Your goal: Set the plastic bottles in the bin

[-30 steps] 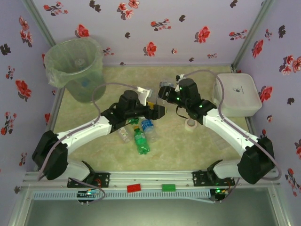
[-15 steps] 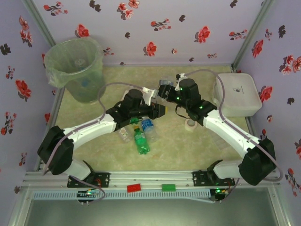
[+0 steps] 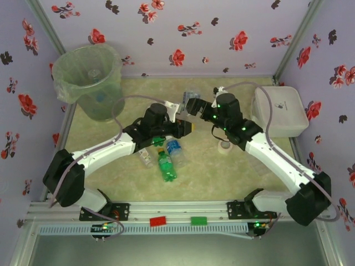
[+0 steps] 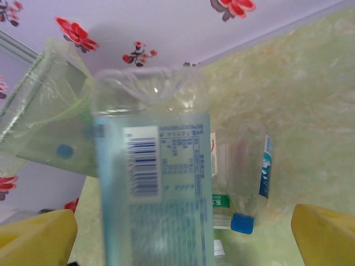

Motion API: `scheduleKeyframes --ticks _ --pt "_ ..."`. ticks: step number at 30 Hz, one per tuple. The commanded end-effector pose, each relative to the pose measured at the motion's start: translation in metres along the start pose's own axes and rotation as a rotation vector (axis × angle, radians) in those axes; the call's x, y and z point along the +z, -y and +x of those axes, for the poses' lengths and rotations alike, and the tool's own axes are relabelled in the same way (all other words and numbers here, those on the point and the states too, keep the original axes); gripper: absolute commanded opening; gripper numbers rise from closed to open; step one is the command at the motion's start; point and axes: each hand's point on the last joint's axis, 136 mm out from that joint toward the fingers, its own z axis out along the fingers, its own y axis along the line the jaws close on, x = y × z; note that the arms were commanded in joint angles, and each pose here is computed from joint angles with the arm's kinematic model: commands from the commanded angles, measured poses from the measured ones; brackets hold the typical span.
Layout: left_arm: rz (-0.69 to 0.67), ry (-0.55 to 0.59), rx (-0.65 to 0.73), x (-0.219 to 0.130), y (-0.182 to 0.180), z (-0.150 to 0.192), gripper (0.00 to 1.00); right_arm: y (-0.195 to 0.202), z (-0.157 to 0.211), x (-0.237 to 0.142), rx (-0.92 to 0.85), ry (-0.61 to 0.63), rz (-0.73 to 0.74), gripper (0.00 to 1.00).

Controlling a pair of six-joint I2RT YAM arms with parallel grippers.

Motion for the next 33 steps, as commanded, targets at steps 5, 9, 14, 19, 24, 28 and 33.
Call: scheduleKeyframes --ticks 5,9,14,19,24,28,33 --pt "-0.18 0.081 0.068 -0.05 -0.036 -0.05 0.0 0.015 -0.024 -0.032 -0.045 0.101 0.093 1.0" --pt "-0.302 0.127 0.143 -0.085 -0.054 -0.085 0.0 0.029 -0.01 -0.024 -0.066 0.069 0.11 1.0" --pt "-0.456 0.245 0.227 -0.142 -0.08 -0.15 0.0 0.041 0.014 -0.01 -0.07 0.006 0.095 1.0" --pt "-0.616 0.367 0.24 -0.206 -0.114 -0.213 0.0 0.048 0.031 0.003 -0.039 -0.048 0.088 1.0" --pt "-0.796 0.453 0.205 -0.269 -0.156 -0.253 0.0 0.056 0.045 0.013 -0.02 -0.092 0.101 1.0" --pt "-0.906 0.472 0.151 -0.3 -0.193 -0.265 0.0 0.057 0.049 0.014 -0.013 -0.103 0.101 1.0" --pt "-0.981 0.412 0.065 -0.306 -0.242 -0.258 0.0 0.057 0.049 0.013 -0.012 -0.105 0.097 1.0"
